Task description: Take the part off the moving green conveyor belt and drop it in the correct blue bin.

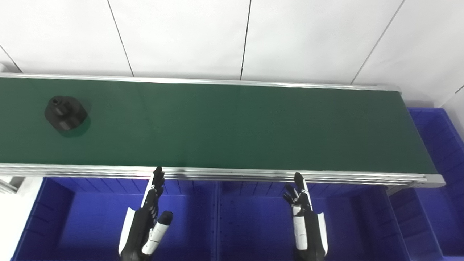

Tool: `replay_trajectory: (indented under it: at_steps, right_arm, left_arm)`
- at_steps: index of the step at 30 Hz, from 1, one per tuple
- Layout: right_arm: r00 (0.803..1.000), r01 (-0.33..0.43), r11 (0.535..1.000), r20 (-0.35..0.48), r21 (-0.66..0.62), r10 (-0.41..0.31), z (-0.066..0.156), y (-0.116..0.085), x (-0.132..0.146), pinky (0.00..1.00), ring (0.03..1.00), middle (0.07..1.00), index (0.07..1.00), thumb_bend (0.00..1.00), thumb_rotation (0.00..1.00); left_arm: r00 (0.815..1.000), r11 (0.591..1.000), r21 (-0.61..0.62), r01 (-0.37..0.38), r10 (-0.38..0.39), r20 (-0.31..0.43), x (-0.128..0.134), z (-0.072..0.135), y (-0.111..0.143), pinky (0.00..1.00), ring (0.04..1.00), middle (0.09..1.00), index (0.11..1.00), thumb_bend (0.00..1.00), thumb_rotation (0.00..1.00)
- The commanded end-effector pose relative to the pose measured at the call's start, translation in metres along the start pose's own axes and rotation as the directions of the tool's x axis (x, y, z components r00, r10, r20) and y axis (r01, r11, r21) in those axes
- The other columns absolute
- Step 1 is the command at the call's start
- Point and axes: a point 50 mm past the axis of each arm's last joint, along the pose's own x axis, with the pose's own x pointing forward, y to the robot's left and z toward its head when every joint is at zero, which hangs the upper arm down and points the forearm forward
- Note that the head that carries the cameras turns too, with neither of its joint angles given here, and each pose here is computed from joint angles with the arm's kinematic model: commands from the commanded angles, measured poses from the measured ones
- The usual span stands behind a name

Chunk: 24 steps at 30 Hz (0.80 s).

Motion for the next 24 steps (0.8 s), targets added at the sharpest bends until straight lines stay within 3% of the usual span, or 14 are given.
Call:
replay_trajectory:
  at_steps: [1, 5, 12, 24]
  right_arm:
    - [0.998, 0.001, 1.000, 0.059, 0.008, -0.002, 0.004, -0.003, 0.001, 0.90, 0.936, 1.000, 1.000, 0.74, 0.99]
    - [0.999, 0.011, 1.000, 0.033, 0.010, -0.011, -0.004, -0.011, 0.003, 0.90, 0.934, 0.999, 1.000, 0.76, 0.98]
    - [1.000, 0.014, 0.999, 0.001, 0.040, -0.014, -0.013, -0.019, 0.007, 0.94, 0.959, 1.000, 1.000, 0.73, 0.96]
    - [1.000, 0.009, 0.999, -0.017, 0.042, -0.009, -0.020, -0.027, 0.011, 0.99, 0.998, 1.000, 1.000, 0.74, 0.98]
  left_arm:
    - [0.997, 1.000, 0.000, -0.012, 0.012, 0.082, 0.005, 0.006, -0.005, 1.00, 1.000, 1.000, 1.000, 0.71, 0.89]
    - [0.996, 1.000, 0.000, -0.008, 0.008, 0.092, 0.007, -0.002, -0.012, 0.98, 1.000, 1.000, 1.000, 0.67, 0.87]
    - [0.996, 1.000, 0.004, -0.024, 0.024, 0.083, 0.010, -0.011, -0.023, 0.94, 0.974, 1.000, 1.000, 0.72, 0.87]
    - [0.997, 1.000, -0.018, -0.023, 0.024, 0.076, 0.015, -0.015, -0.032, 0.92, 0.971, 1.000, 1.000, 0.72, 0.86]
